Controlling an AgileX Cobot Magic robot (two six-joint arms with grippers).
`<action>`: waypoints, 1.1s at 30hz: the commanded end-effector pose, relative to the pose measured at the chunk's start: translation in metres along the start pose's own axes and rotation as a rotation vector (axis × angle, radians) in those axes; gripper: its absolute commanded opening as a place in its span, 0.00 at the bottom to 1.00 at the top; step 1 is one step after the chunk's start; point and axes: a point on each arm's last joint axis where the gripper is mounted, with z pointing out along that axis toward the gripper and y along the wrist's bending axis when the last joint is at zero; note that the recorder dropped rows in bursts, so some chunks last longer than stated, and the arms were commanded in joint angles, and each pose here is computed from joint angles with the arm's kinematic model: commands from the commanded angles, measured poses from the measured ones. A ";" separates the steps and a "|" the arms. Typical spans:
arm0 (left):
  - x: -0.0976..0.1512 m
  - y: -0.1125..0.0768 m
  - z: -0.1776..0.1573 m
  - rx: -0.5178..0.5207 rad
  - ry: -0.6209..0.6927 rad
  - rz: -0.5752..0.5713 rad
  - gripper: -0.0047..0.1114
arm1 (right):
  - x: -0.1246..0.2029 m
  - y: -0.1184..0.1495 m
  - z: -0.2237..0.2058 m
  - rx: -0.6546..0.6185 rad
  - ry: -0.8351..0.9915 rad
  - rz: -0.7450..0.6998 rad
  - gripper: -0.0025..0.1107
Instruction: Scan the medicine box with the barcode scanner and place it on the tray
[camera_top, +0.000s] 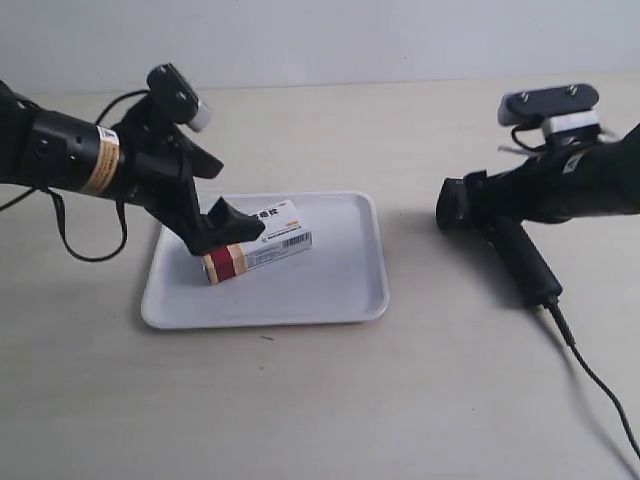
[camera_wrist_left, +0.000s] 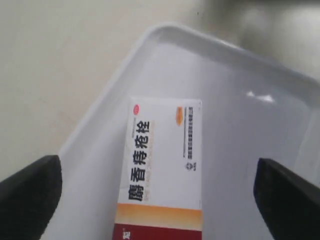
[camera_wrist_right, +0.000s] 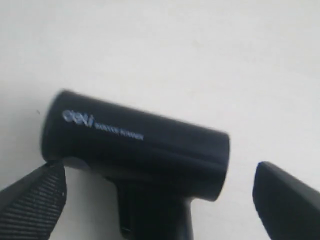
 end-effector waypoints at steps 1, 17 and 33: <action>-0.034 -0.005 -0.043 -0.032 -0.108 -0.056 0.93 | -0.033 0.001 -0.062 -0.019 -0.159 0.014 0.86; -0.033 -0.071 -0.169 -0.073 -0.355 -0.113 0.05 | -0.032 0.000 -0.262 -0.067 -0.713 0.008 0.02; 0.083 -0.167 -0.207 -0.413 -0.632 -0.266 0.05 | 0.012 0.002 -0.239 -0.094 -0.475 0.016 0.02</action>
